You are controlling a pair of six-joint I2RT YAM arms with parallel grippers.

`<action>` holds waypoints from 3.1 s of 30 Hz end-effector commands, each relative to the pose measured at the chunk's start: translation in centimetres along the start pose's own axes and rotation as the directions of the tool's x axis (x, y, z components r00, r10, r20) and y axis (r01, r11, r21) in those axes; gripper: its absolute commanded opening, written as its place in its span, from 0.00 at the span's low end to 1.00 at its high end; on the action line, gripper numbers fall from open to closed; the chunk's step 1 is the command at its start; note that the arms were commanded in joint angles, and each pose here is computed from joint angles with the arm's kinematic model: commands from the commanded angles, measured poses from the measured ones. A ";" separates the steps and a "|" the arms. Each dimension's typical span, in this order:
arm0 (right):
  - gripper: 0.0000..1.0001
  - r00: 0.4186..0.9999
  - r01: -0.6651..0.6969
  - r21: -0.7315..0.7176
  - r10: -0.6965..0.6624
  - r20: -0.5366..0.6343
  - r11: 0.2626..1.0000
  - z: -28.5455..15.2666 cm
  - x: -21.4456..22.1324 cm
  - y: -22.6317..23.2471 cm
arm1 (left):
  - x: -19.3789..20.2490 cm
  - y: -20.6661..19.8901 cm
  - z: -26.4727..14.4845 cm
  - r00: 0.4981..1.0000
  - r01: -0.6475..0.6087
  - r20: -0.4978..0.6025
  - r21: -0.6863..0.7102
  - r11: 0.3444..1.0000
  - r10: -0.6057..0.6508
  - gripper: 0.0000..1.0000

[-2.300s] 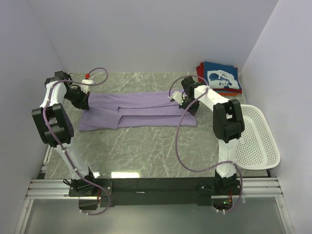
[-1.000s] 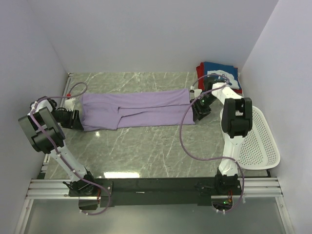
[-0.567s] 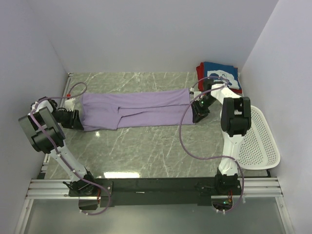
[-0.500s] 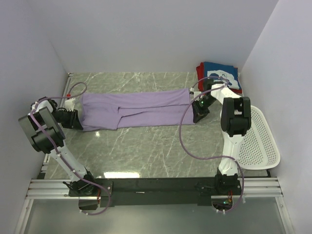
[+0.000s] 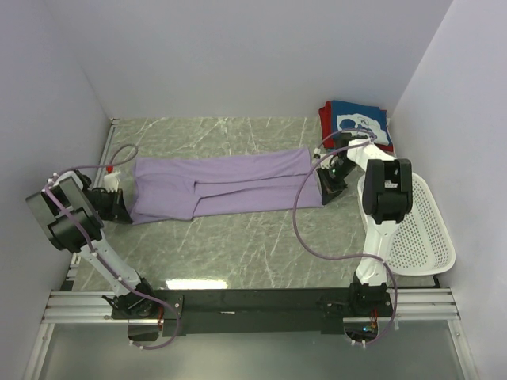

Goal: Fold and stack the t-shirts
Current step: Fold the tshirt

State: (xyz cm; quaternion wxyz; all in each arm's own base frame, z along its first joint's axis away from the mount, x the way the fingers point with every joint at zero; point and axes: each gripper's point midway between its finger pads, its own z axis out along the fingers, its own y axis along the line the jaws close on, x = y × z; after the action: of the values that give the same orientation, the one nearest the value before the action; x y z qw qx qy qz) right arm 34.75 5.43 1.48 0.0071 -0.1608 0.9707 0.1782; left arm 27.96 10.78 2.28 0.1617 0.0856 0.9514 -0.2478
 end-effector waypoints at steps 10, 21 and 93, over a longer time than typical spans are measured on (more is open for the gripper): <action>0.57 0.969 0.095 0.051 -0.104 0.225 0.994 -8.3 -2.4 3.7 | -0.9 -3.3 -5.3 0.987 -0.019 0.160 0.057 0.998 0.009 0.51; 0.57 0.904 0.309 -0.276 -0.191 0.383 0.910 -4.2 -7.0 24.1 | -1.7 -6.0 -3.9 0.980 0.040 0.185 0.148 0.988 -0.067 0.48; 0.00 0.978 0.074 -0.678 0.080 0.193 0.731 11.3 -8.8 44.6 | -3.7 -4.2 -0.4 0.967 0.196 0.134 0.151 0.969 -0.217 0.10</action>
State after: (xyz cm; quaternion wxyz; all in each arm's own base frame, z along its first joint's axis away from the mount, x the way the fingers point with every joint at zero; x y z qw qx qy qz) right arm 26.67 50.64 3.35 0.0049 -0.1112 0.8533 0.5094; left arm 29.18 7.01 3.81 0.1741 -0.0355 0.9278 -0.3281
